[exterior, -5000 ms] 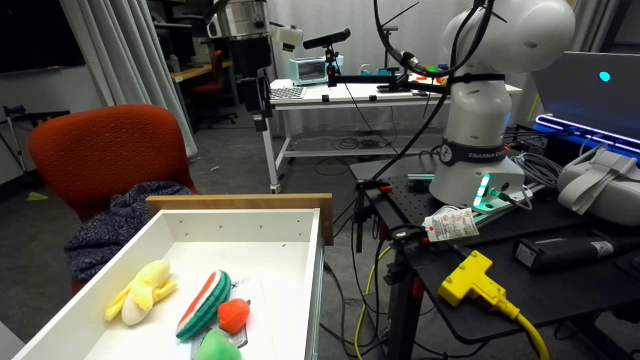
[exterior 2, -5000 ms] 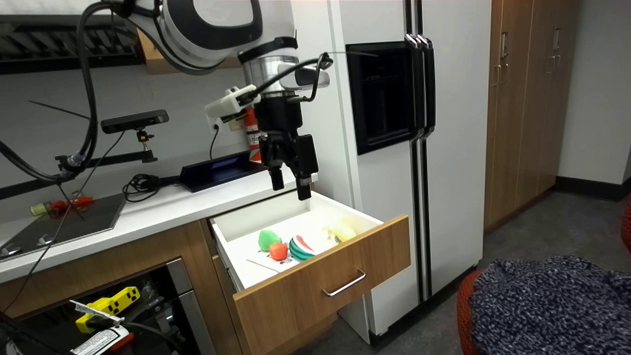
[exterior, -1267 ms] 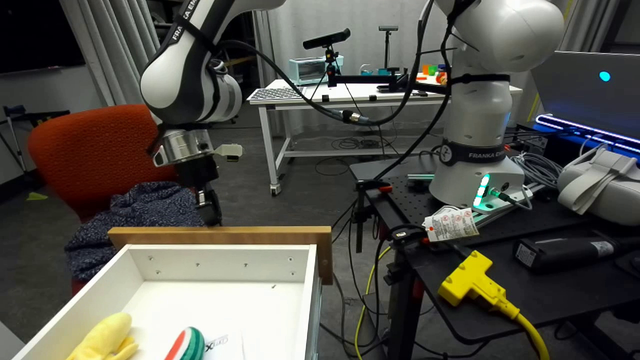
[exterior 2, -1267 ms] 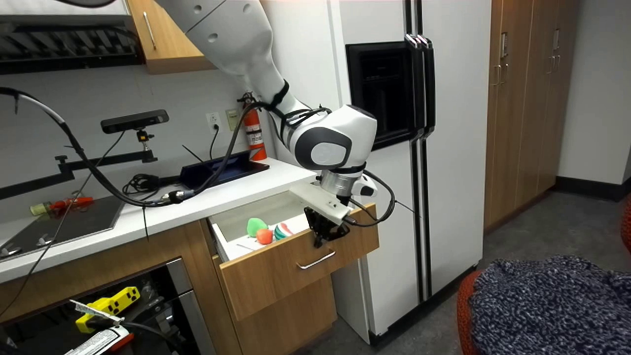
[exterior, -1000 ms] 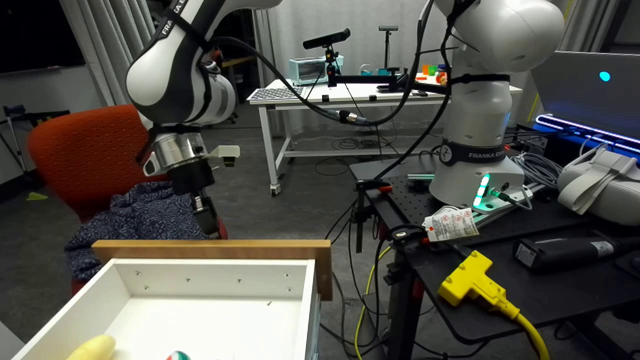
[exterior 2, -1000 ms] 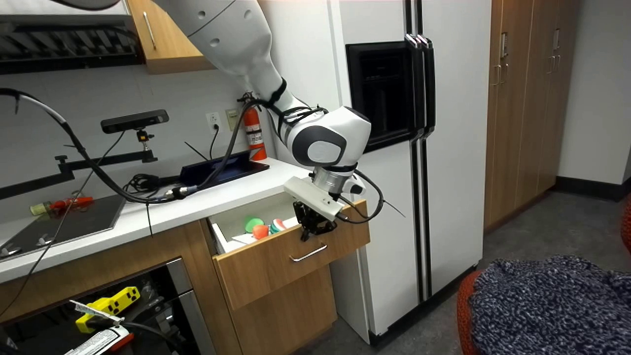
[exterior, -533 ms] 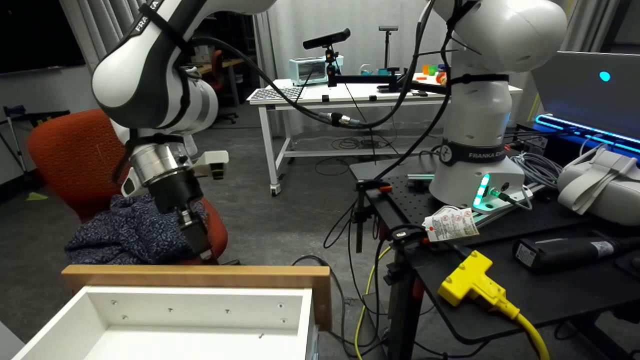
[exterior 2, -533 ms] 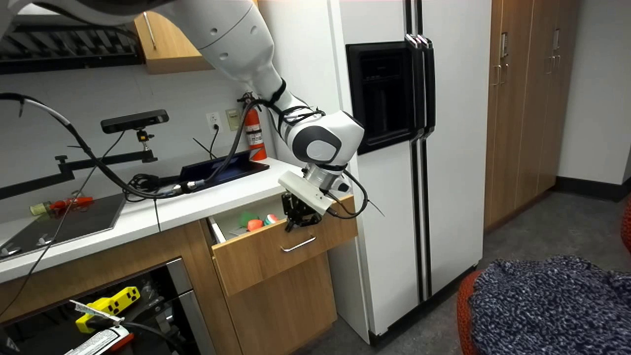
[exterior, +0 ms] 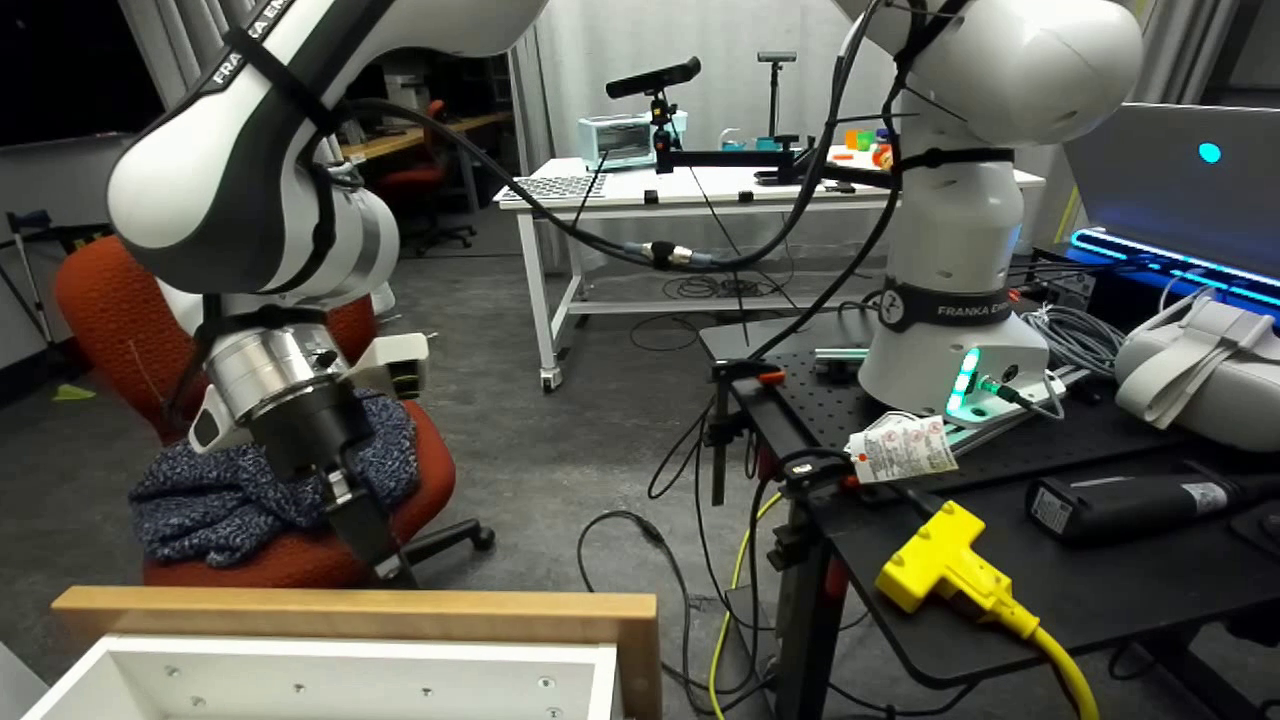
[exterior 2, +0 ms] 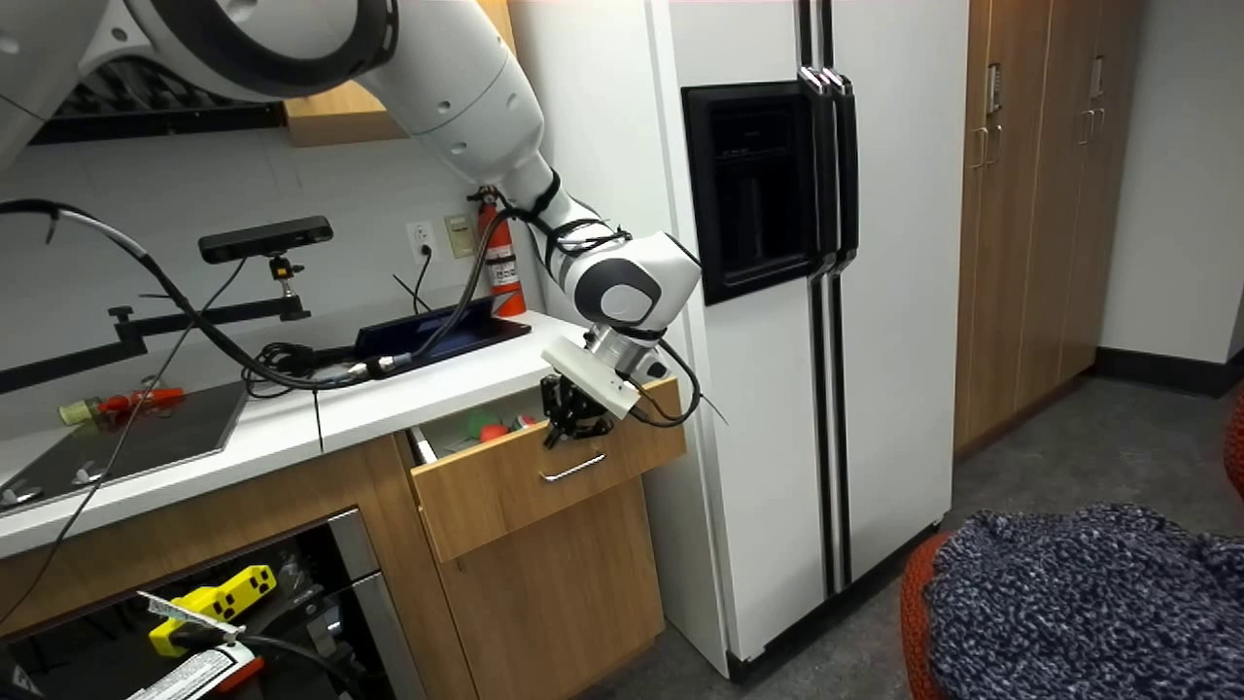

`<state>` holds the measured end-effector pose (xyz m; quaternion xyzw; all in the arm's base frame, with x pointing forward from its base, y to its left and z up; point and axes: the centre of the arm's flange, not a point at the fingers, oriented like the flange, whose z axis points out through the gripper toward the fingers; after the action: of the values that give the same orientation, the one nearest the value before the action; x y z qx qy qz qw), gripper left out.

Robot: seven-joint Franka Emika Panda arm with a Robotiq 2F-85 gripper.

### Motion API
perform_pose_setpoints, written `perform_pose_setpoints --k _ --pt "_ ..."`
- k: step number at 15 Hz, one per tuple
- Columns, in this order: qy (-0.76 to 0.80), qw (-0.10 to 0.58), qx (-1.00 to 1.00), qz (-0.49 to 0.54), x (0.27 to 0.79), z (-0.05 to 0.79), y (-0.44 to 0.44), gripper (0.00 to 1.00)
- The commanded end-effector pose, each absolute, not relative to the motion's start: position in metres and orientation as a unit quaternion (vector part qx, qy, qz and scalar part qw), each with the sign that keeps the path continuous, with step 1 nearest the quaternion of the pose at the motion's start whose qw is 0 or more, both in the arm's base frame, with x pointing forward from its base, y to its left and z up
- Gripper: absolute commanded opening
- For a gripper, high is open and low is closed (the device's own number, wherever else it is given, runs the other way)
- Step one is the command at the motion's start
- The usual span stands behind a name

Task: Close the drawer

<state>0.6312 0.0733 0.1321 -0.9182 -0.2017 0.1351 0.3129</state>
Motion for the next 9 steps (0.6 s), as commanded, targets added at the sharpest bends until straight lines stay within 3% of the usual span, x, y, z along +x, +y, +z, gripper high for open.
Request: perform_pose_setpoints --k 1,9 --pt "-0.209 0.343 -0.906 0.132 0.651 0.131 0.099 0.0" --pt "-0.158 0.324 -0.928 0.1 0.664 0.131 0.135 0.0"
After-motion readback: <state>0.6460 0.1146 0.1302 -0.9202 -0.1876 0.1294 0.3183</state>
